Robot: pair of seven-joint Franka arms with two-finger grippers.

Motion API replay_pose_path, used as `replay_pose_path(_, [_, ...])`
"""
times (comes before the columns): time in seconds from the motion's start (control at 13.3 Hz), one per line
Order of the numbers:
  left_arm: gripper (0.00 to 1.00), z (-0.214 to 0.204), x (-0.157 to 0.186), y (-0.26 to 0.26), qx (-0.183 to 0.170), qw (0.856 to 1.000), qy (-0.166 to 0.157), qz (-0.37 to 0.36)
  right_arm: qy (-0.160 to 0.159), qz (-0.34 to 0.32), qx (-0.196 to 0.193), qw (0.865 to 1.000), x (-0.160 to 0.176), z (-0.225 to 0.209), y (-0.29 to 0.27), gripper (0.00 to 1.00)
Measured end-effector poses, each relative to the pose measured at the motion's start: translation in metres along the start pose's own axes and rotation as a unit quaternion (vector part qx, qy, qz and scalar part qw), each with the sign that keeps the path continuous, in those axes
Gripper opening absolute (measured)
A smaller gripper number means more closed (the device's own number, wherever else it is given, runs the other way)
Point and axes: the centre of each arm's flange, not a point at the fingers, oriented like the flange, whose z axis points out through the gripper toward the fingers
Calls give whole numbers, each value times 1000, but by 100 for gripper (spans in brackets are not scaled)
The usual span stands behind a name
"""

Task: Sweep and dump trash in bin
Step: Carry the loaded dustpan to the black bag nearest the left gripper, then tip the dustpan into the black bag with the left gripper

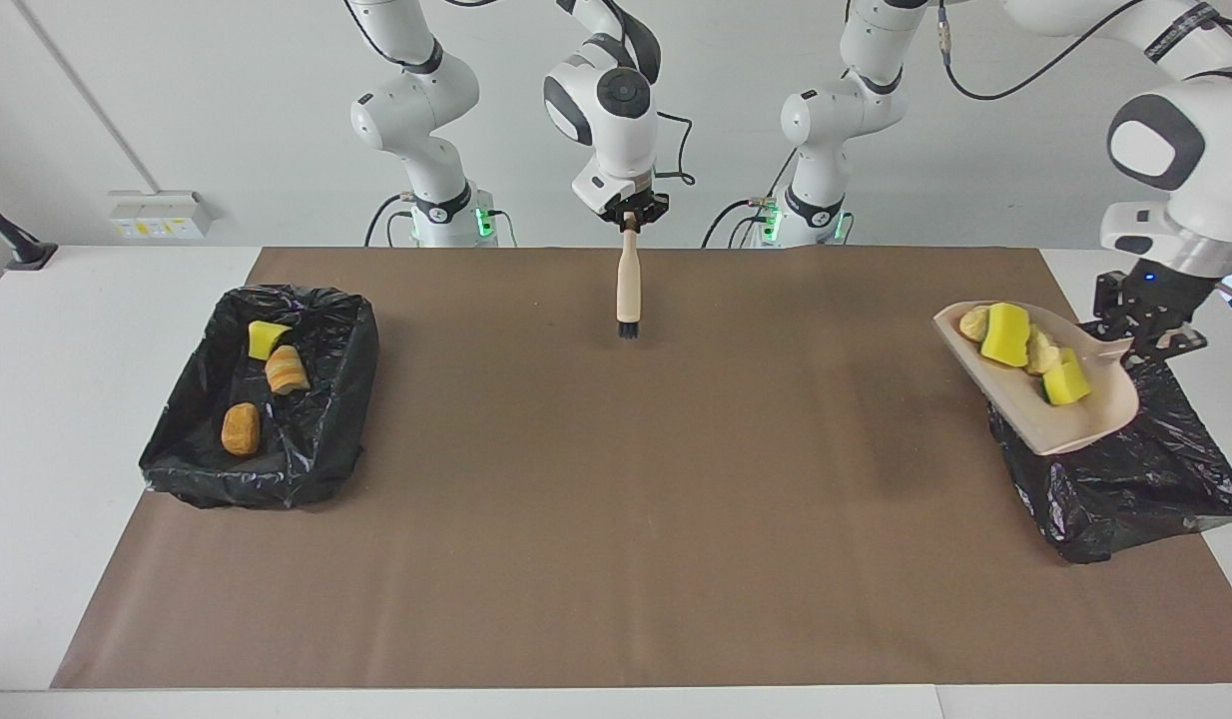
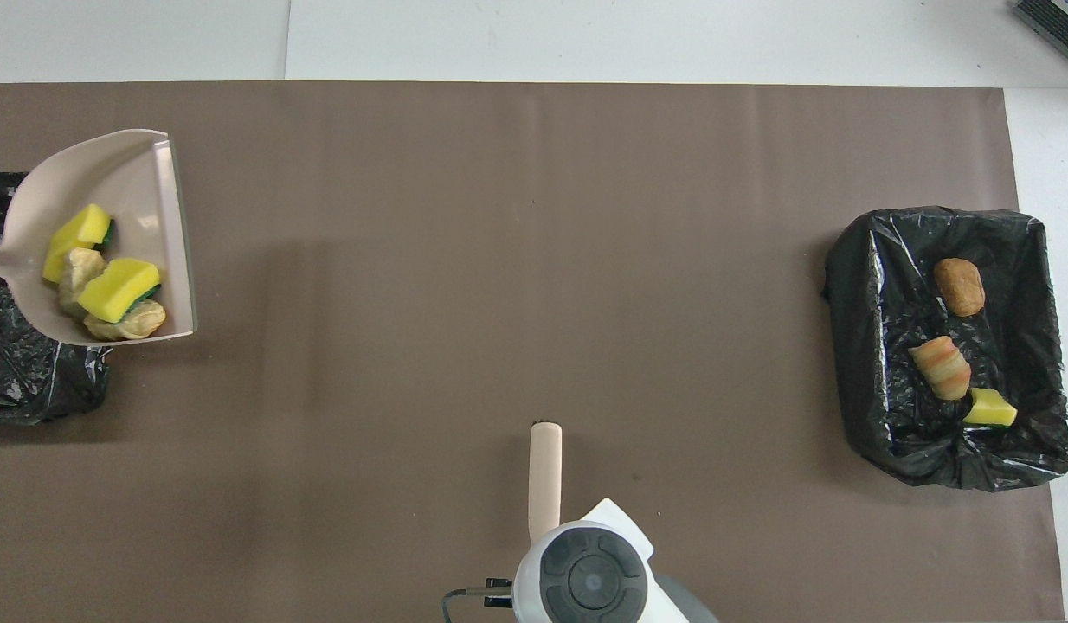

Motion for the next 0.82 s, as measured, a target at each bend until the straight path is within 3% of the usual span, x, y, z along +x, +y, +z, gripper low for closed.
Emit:
replay_pose_path(0.15, [33,2,-35,-15,9,999,-19,31,4,3,0,1000,0,18,-12,26])
replay_pose_path(0.37, [33,7,-74,-33,18,989,-120,90,4,-2,-3,1000,1,29,-17,26])
replay_pose_path(0.6, [33,3,-87,-39,16,965,-221,138,4,-37,-3,999,0,29,-17,26])
replay_pose_path(0.82, [33,6,-103,-40,23,942,-289,171,3,-55,-3,998,5,29,-15,26])
